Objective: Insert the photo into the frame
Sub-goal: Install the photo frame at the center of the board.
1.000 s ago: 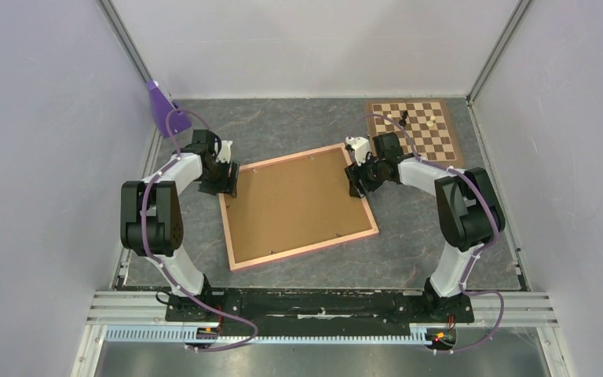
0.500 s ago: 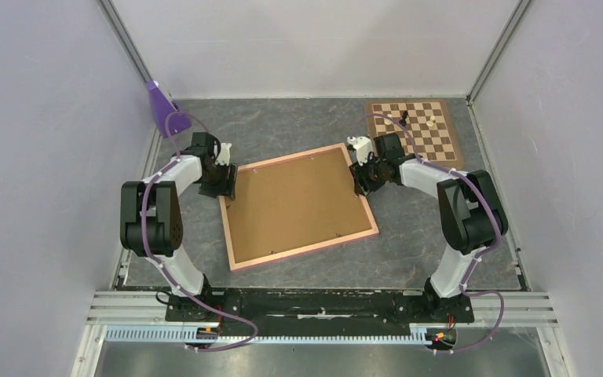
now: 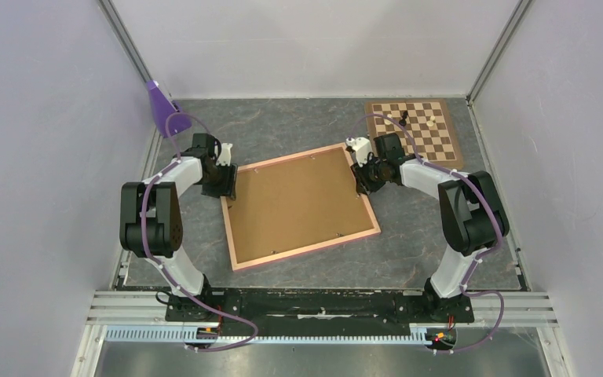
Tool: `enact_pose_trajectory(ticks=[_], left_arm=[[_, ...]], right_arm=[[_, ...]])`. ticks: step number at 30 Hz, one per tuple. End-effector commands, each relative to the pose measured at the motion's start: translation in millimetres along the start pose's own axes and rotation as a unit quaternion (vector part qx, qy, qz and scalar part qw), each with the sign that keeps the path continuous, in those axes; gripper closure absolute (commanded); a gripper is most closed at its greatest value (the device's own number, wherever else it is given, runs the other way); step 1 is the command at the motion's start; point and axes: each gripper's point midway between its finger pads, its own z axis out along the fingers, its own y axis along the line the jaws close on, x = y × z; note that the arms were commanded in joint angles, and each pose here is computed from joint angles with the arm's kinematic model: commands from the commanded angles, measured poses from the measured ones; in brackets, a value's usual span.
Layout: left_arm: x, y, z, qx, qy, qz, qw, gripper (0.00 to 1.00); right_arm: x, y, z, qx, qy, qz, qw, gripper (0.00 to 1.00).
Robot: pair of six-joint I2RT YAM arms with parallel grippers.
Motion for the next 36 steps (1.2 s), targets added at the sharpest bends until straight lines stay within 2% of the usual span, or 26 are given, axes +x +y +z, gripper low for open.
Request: enact_pose_trajectory(ticks=[1,8,18,36], left_arm=[[-6.8,5.5,-4.3,-0.013,-0.021,-0.013,1.000,0.41],[-9.5,14.4,-4.4,-0.014,-0.030,-0.038,0.999,0.44],[-11.2,14.6,-3.7,-0.015,-0.036,-0.044,0.998,0.45],[-10.0,15.0,-2.1,-0.016,-0.034,-0.045,0.998,0.46]], right_arm=[[-1.7,-10.3,-14.4,0.017,0.003,-0.045,0.999,0.71],[-2.6,-1.6,-15.2,-0.022,0.004,-0.085,0.996,0.76],[-1.1,0.1,-12.5,-0.077,0.015,-0.165,0.983,0.76],[14.6,6.6,-7.4,-0.117,0.038,-0.200,0.972,0.74]])
